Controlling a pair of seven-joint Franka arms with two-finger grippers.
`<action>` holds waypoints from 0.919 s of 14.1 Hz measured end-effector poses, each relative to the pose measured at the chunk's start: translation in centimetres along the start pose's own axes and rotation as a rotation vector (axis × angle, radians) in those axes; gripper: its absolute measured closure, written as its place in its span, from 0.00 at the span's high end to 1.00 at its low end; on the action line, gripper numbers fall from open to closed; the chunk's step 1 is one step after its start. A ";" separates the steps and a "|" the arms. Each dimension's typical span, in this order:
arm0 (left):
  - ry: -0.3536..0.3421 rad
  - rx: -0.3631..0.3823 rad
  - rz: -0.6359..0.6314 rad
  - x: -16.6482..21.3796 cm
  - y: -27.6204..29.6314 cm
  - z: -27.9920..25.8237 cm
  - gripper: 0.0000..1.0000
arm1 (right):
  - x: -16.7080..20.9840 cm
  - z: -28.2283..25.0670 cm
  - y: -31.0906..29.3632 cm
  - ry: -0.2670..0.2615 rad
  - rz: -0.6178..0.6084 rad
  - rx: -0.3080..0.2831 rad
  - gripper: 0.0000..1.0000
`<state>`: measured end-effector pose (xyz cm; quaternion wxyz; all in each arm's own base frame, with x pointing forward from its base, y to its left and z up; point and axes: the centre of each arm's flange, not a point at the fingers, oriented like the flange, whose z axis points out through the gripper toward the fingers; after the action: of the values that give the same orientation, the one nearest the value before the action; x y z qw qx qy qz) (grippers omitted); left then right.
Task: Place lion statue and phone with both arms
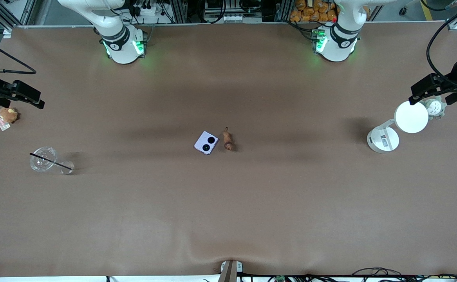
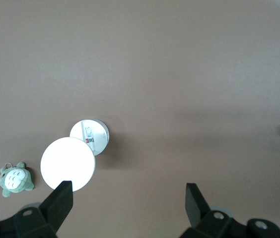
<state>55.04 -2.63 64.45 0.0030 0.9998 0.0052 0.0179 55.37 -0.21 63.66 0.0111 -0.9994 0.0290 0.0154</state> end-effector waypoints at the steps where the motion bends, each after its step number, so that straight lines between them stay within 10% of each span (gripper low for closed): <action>1: 0.000 0.000 0.001 0.0 0.0 0.0 1.00 | 0.0 0.0 0.0 0.000 0.000 0.000 1.00; 13: -0.087 0.009 -0.004 1.8 -0.3 4.1 1.00 | 0.0 0.0 0.0 -0.002 -0.001 0.000 1.00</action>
<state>56.96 -2.29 60.37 -0.0010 0.9996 0.0072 -0.0258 55.35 -0.17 63.66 0.0110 -0.9994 0.0286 0.0162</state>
